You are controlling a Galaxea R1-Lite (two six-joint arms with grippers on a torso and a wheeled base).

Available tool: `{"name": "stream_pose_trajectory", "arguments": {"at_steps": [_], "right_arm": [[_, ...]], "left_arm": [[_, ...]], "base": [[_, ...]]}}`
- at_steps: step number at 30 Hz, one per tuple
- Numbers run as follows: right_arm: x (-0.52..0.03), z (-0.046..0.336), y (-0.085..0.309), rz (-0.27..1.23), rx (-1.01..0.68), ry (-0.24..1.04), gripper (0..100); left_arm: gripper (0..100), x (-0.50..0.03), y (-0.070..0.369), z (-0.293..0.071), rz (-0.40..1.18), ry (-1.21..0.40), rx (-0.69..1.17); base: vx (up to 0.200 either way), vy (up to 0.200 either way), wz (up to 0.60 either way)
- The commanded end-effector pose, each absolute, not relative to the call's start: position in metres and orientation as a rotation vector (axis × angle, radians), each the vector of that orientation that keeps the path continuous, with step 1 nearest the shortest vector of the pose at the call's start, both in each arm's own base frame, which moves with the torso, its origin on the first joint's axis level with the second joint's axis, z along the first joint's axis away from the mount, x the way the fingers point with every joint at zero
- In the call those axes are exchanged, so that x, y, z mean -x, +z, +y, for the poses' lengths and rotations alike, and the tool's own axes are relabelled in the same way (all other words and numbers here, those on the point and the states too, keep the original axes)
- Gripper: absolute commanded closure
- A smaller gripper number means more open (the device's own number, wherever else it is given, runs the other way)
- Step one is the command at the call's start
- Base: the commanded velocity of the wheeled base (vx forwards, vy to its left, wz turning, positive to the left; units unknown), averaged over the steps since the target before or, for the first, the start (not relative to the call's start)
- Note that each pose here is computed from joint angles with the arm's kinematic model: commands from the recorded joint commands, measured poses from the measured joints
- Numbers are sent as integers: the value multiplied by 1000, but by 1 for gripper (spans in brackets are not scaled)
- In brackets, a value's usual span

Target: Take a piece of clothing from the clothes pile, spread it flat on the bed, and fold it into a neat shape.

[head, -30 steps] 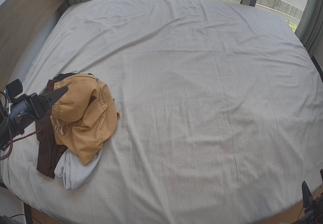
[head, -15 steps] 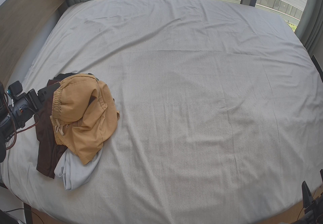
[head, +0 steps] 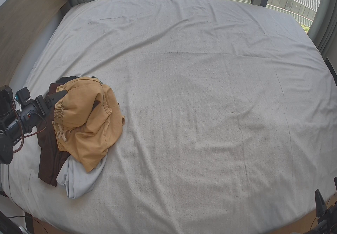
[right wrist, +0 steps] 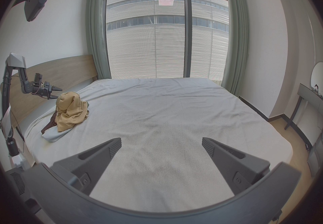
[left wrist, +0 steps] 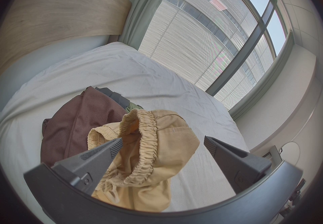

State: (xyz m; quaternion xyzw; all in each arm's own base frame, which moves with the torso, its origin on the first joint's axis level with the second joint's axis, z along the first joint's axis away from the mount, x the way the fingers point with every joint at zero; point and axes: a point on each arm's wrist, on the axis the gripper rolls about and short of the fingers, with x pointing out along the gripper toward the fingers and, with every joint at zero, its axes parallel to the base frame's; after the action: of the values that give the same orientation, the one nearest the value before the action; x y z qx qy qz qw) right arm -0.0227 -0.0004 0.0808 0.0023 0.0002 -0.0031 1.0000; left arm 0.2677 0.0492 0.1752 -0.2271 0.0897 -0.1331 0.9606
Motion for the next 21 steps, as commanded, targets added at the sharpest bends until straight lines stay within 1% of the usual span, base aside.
{"name": "stream_pose_trajectory", "arguments": {"at_steps": [1,7,14,21], "right_arm": [[22,0,76,6,-5,-6,0],[22,0,76,6,-6,-6,0],[22,0,76,6,-6,-6,0],[22,0,76,6,-6,-6,0]], "left_arm": [[0,-280,164,51,201,-270,472],[0,-294,158,51,141,-286,506],[0,-301,151,35,167,-329,526],[0,-313,150,36,139,-327,561]], "base": [[0,0,0],[0,0,0],[0,0,0],[0,0,0]]}}
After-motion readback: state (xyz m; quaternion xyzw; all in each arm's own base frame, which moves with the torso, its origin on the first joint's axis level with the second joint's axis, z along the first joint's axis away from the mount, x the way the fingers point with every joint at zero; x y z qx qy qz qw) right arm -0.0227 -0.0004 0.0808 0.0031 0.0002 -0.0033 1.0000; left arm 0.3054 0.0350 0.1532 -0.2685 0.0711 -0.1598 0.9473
